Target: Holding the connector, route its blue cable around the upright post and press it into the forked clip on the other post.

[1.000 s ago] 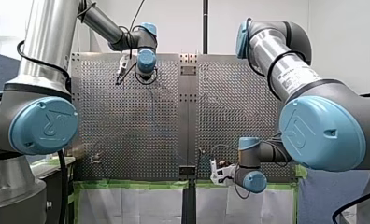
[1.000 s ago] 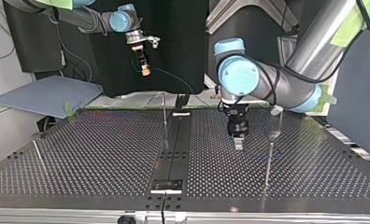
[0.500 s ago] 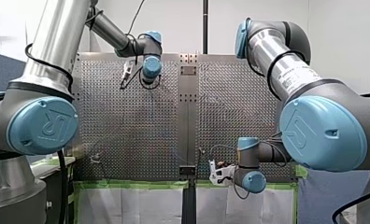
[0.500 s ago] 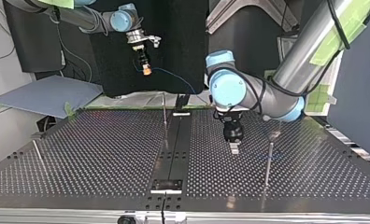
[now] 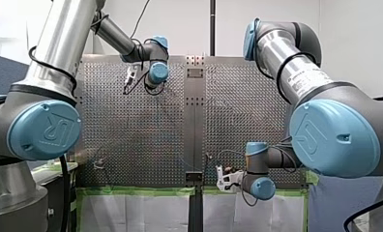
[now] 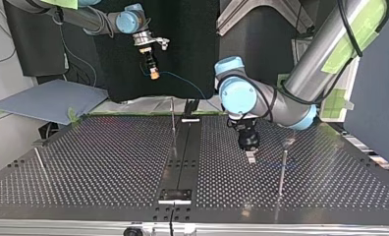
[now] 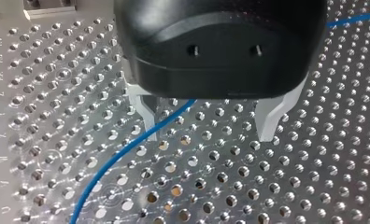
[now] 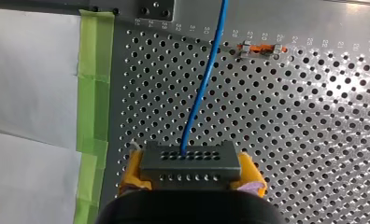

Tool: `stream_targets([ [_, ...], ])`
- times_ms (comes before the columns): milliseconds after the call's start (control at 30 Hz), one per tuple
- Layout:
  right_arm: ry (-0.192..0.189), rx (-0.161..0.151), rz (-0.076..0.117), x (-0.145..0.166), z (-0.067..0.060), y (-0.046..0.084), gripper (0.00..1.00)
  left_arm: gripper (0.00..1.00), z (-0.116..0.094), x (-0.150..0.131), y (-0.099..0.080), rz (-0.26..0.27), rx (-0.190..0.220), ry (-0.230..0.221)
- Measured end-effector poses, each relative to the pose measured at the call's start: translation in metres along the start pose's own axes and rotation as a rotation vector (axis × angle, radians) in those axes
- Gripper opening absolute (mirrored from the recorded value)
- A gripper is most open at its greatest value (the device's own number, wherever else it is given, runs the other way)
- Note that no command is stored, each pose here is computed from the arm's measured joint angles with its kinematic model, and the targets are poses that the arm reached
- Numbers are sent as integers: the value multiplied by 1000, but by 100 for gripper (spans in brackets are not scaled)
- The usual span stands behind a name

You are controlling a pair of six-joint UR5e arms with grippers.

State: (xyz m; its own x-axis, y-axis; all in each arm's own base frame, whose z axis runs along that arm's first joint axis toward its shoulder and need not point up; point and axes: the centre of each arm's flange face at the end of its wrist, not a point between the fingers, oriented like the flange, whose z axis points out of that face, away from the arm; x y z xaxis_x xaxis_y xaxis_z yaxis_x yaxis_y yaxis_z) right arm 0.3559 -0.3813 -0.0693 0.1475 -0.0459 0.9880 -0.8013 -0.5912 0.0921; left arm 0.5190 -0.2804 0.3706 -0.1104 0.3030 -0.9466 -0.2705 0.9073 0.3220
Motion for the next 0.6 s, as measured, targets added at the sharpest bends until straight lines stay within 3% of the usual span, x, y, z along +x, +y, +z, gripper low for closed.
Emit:
stream_targets([
  [333, -1, 1, -1, 0, 0, 0, 0, 100, 0, -23, -2, -52, -4, -27],
  [600, 1, 7, -5, 0, -1, -4, 0, 100, 1, -46, 4, -95, -54, -34],
])
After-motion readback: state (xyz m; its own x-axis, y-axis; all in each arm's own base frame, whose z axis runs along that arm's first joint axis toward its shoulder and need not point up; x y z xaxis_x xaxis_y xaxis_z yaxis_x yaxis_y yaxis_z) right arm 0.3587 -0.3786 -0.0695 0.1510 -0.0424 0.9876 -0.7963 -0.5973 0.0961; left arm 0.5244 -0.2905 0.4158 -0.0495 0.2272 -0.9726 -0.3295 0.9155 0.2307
